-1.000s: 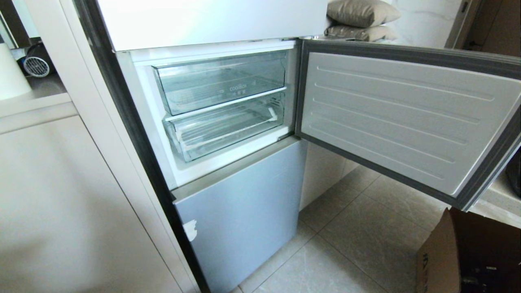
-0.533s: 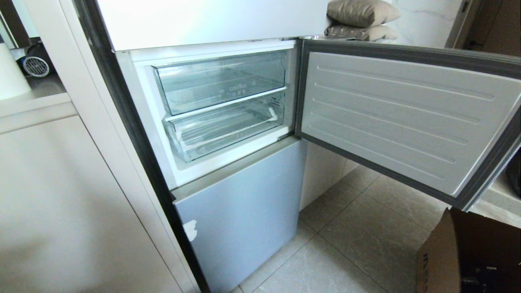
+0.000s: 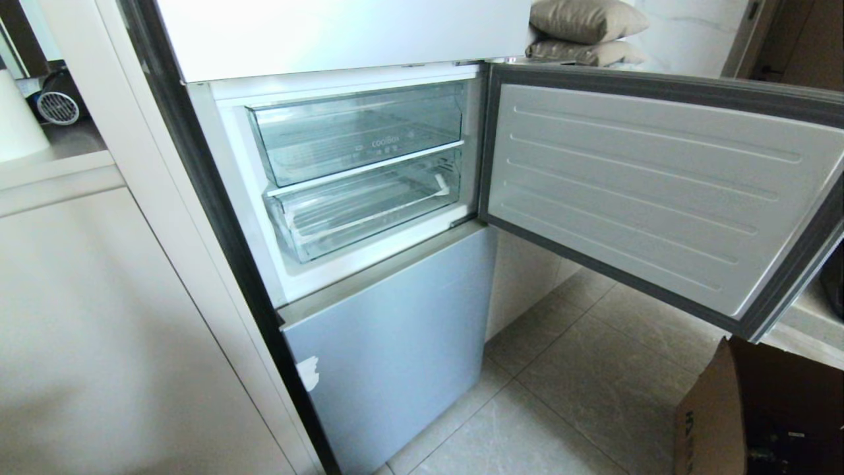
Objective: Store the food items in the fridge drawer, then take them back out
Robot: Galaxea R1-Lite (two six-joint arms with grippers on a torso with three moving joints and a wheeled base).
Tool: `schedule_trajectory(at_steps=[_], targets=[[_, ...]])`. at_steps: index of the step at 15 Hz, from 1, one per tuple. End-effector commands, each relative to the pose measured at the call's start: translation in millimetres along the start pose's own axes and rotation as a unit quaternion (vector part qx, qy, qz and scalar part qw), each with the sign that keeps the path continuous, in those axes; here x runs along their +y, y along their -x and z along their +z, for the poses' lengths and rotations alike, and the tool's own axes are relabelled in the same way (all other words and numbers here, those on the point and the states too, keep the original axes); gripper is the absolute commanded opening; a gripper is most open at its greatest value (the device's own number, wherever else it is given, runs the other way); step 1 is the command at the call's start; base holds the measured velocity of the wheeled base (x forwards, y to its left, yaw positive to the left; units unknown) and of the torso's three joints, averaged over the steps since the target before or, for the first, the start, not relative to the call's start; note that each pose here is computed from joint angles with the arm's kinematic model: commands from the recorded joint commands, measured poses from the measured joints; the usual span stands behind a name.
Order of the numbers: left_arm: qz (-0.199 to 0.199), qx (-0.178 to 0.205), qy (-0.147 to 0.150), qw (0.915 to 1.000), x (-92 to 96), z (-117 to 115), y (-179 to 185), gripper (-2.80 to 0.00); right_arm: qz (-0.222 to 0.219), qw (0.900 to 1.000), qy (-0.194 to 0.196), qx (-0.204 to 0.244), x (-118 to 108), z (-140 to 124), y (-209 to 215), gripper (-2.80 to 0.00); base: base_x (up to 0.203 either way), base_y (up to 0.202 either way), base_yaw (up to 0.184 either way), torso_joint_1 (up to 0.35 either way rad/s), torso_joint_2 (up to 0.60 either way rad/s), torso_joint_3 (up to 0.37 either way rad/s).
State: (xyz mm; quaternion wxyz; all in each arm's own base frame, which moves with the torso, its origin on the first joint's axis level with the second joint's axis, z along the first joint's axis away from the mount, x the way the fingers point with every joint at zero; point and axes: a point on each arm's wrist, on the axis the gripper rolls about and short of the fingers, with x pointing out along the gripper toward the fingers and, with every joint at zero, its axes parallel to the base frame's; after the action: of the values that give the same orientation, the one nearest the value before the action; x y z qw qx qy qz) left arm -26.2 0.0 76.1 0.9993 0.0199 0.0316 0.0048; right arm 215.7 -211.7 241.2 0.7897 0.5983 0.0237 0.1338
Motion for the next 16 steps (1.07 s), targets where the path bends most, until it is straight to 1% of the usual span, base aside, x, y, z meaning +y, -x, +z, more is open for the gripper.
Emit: schedule_trajectory(at_steps=[1, 2, 3, 4, 5, 6, 7, 8, 9, 10, 11, 13, 15, 16], targets=[[0.0, 0.0, 0.0, 1.0, 0.0, 0, 0, -2.8, 0.011, 1.0, 0.016, 0.01, 22, -32, 18, -2.8, 0.0, 0.0, 0.0, 0.0, 0.0, 0.0], [0.001, 0.0, 0.0, 1.0, 0.0, 0, 0, -2.8, 0.016, 0.999, 0.027, 0.009, 28, -43, 24, -2.8, 0.0, 0.0, 0.0, 0.0, 0.0, 0.0], [0.001, 0.0, 0.0, 1.0, 0.0, 0, 0, -2.8, 0.025, 0.998, 0.052, -0.006, 35, -50, 32, -2.8, 0.0, 0.0, 0.0, 0.0, 0.0, 0.0], [0.001, 0.0, 0.0, 1.0, 0.0, 0, 0, -2.8, 0.028, 0.995, 0.083, -0.044, 40, -47, 43, -2.8, 0.0, 0.0, 0.0, 0.0, 0.0, 0.0], [0.0, 0.0, 0.0, 1.0, 0.0, 0, 0, -2.8, 0.032, 0.988, 0.12, -0.096, 44, -42, 52, -2.8, 0.0, 0.0, 0.0, 0.0, 0.0, 0.0], [0.0, 0.0, 0.0, 1.0, 0.0, 0, 0, -2.8, 0.033, 0.974, 0.152, -0.165, 46, -34, 60, -2.8, 0.0, 0.0, 0.0, 0.0, 0.0, 0.0], [0.001, 0.0, 0.0, 1.0, 0.0, 0, 0, -2.8, 0.033, 0.961, 0.176, -0.213, 43, -27, 62, -2.8, 0.0, 0.0, 0.0, 0.0, 0.0, 0.0], [0.001, 0.0, 0.0, 1.0, 0.0, 0, 0, -2.8, 0.026, 0.946, 0.204, -0.25, 36, -19, 63, -2.8, 0.0, 0.0, 0.0, 0.0, 0.0, 0.0], [0.001, 0.0, 0.0, 1.0, 0.0, 0, 0, -2.8, 0.015, 0.935, 0.227, -0.272, 27, -12, 62, -2.8, 0.0, 0.0, 0.0, 0.0, 0.0, 0.0], [0.0, 0.0, 0.0, 1.0, 0.0, 0, 0, -2.8, 0.007, 0.932, 0.233, -0.277, 17, -5, 59, -2.8, 0.0, 0.0, 0.0, 0.0, 0.0, 0.0], [0.001, 0.0, 0.0, 1.0, 0.0, 0, 0, -2.8, 0.003, 0.931, 0.234, -0.279, 8, 5, 56, -2.8, 0.0, 0.0, 0.0, 0.0, 0.0, 0.0], [0.001, 0.0, 0.0, 1.0, 0.0, 0, 0, -2.8, 0.001, 0.933, 0.231, -0.276, -8, 29, 45, -2.8, 0.0, 0.0, 0.0, 0.0, 0.0, 0.0], [0.001, 0.001, 0.0, 1.0, 0.0, 0, 0, -2.8, 0.003, 0.938, 0.22, -0.267, -22, 51, 29, -2.8, 0.0, 0.0, 0.0, 0.0, 0.0, 0.0], [0.001, 0.0, 0.0, 1.0, 0.0, 0, 0, -2.8, 0.001, 0.944, 0.206, -0.259, -29, 61, 18, -2.8, 0.0, 0.0, 0.0, 0.0, 0.0, 0.0]])
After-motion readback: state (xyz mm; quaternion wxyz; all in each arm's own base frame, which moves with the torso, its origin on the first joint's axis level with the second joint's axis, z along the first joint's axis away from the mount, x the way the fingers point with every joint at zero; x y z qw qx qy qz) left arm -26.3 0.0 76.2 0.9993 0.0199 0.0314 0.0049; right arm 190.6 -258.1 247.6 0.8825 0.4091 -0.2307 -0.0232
